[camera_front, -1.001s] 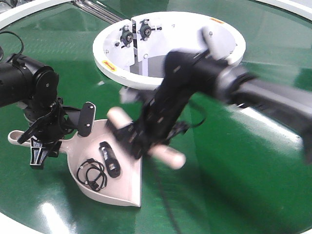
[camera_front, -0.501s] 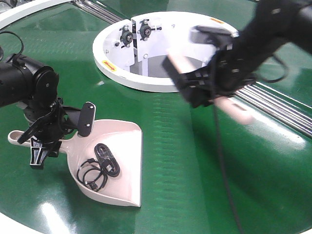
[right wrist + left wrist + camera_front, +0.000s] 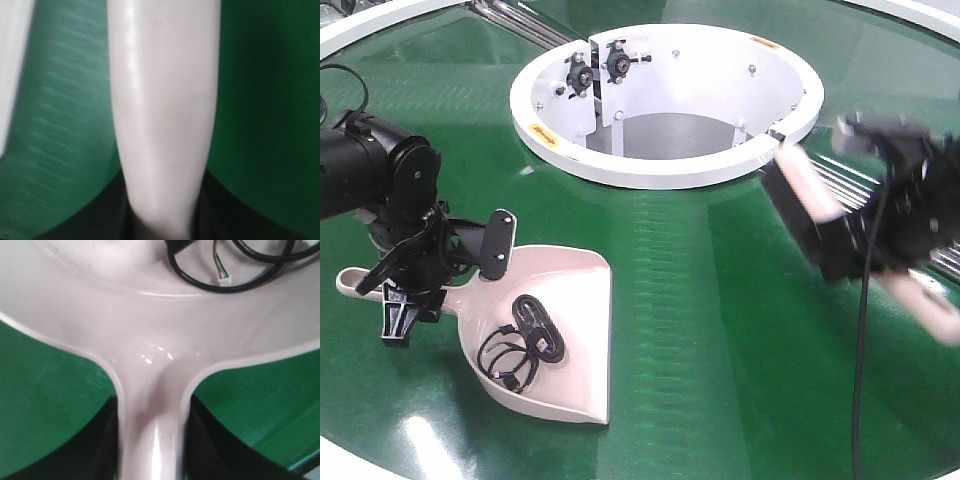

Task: Clean and inspect green conveyor with broom and dustpan
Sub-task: 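Lift the brush away from the dustpan with the right gripper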

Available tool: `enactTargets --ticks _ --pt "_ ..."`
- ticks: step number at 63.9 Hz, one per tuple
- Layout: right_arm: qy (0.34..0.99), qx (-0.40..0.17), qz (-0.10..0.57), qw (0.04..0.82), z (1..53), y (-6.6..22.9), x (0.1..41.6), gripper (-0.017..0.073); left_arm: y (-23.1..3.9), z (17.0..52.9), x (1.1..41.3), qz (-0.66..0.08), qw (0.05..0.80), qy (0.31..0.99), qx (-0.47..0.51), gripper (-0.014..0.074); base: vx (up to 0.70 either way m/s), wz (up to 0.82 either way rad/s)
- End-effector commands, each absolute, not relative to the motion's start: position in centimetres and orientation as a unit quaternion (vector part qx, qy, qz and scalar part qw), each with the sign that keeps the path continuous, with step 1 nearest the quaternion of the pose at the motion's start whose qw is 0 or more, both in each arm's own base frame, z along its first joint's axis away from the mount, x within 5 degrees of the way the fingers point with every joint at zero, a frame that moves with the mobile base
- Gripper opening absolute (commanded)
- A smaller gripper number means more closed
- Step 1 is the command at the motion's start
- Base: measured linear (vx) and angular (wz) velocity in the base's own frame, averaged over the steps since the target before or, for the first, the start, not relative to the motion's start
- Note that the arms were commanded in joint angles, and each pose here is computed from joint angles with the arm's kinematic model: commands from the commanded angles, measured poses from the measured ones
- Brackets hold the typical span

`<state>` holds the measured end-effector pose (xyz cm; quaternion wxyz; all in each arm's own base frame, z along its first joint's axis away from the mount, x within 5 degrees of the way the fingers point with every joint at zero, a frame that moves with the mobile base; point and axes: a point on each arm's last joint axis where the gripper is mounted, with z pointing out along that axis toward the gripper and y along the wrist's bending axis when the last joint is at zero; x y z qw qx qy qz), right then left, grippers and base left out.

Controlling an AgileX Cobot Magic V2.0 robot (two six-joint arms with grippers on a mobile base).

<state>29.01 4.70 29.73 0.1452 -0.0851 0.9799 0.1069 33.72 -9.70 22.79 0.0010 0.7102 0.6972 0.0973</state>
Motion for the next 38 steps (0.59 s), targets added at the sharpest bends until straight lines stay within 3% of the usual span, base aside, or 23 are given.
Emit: enactTargets --ticks 1,38 --pt "0.979 -0.088 0.091 0.159 29.1 4.1 28.2 -0.0005 -9.9 25.2 33.5 0.113 0.039 0.699 0.705 0.0002 0.0 0.0" --pt "0.993 -0.076 0.033 0.086 22.9 2.9 26.8 -0.0005 -9.9 25.2 33.5 0.113 0.039 0.699 0.705 0.0002 0.0 0.0"
